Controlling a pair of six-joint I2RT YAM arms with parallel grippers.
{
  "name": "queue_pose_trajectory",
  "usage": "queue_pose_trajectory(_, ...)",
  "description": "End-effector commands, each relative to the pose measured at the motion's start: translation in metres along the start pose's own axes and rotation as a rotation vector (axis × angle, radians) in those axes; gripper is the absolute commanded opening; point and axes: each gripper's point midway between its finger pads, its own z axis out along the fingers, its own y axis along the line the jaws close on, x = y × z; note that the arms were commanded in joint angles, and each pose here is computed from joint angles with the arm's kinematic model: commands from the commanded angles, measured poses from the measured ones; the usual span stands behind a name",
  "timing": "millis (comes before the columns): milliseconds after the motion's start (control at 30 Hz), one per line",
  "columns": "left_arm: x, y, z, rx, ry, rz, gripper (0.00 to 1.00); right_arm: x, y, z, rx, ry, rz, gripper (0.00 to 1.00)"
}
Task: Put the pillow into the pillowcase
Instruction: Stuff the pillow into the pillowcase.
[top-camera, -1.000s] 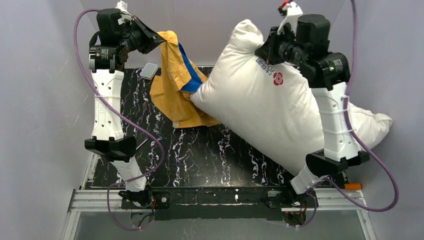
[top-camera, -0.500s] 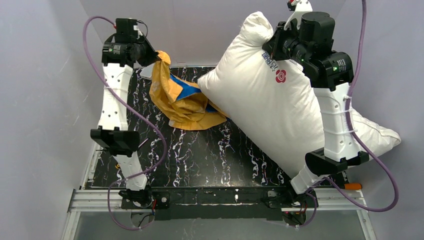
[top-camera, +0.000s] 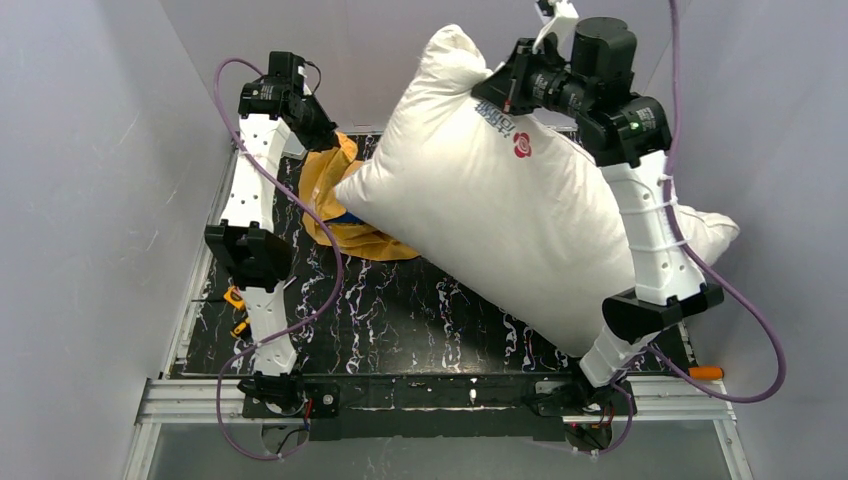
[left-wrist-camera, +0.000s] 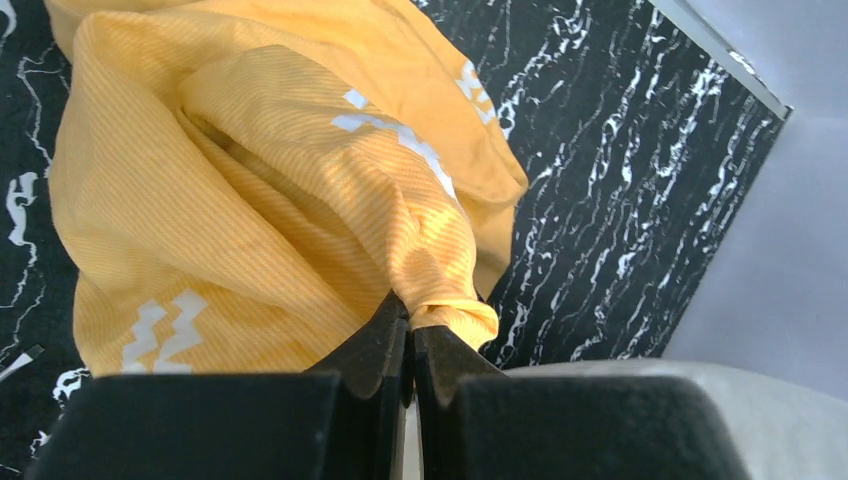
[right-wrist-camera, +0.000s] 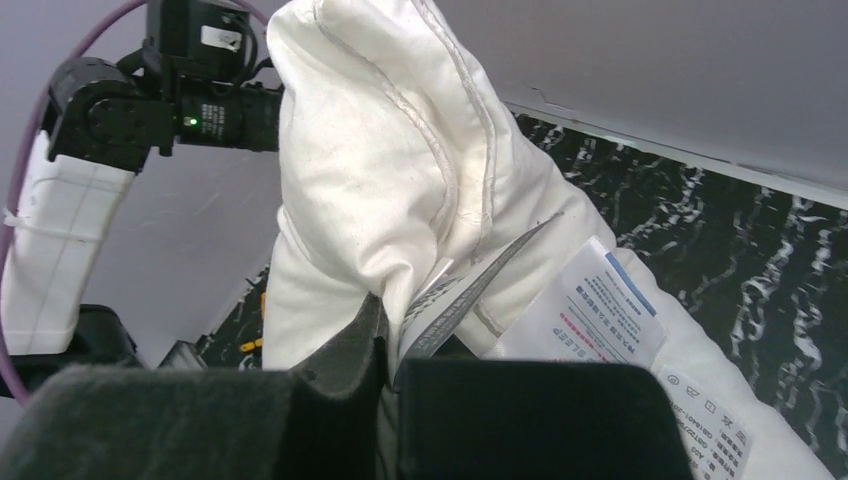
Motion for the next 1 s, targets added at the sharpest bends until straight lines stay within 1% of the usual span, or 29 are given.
queue_pose_trajectory(0, 0.001, -0.025, -0.053, 0.124, -0.038, 0.010, 0.00, -0.066, 0.090, 0.002, -0.330, -0.279, -0.053, 0.01)
queue_pose_trajectory(133, 0.003, -0.027, -0.066, 0.142, -0.053, 0.023, 0.00, -0.050, 0.115, 0.029, -0.386, -0.255, -0.050, 0.01)
queue_pose_trajectory(200, 0.003, -0.029, -0.073, 0.154, -0.063, 0.032, 0.00, -0.043, 0.113, 0.041, -0.343, -0.248, -0.067, 0.01)
queue_pose_trajectory(300, 0.001, -0.028, -0.087, 0.154, -0.096, 0.044, 0.00, -0.043, 0.088, 0.048, -0.197, -0.264, -0.114, 0.01)
queue_pose_trajectory(400, -0.003, -0.021, -0.099, 0.131, -0.142, 0.051, 0.00, -0.050, 0.068, 0.039, -0.076, -0.289, -0.166, 0.01)
queue_pose_trajectory(567, -0.009, -0.028, -0.109, 0.169, -0.162, 0.049, 0.00, -0.045, 0.057, 0.030, -0.023, -0.273, -0.217, 0.01)
queue_pose_trajectory(733, -0.013, -0.030, -0.114, 0.177, -0.186, 0.050, 0.00, -0.057, 0.043, 0.021, 0.074, -0.308, -0.261, 0.01)
queue_pose_trajectory(967, -0.018, -0.034, -0.119, 0.202, -0.203, 0.054, 0.00, -0.074, 0.044, 0.007, 0.097, -0.367, -0.312, 0.01)
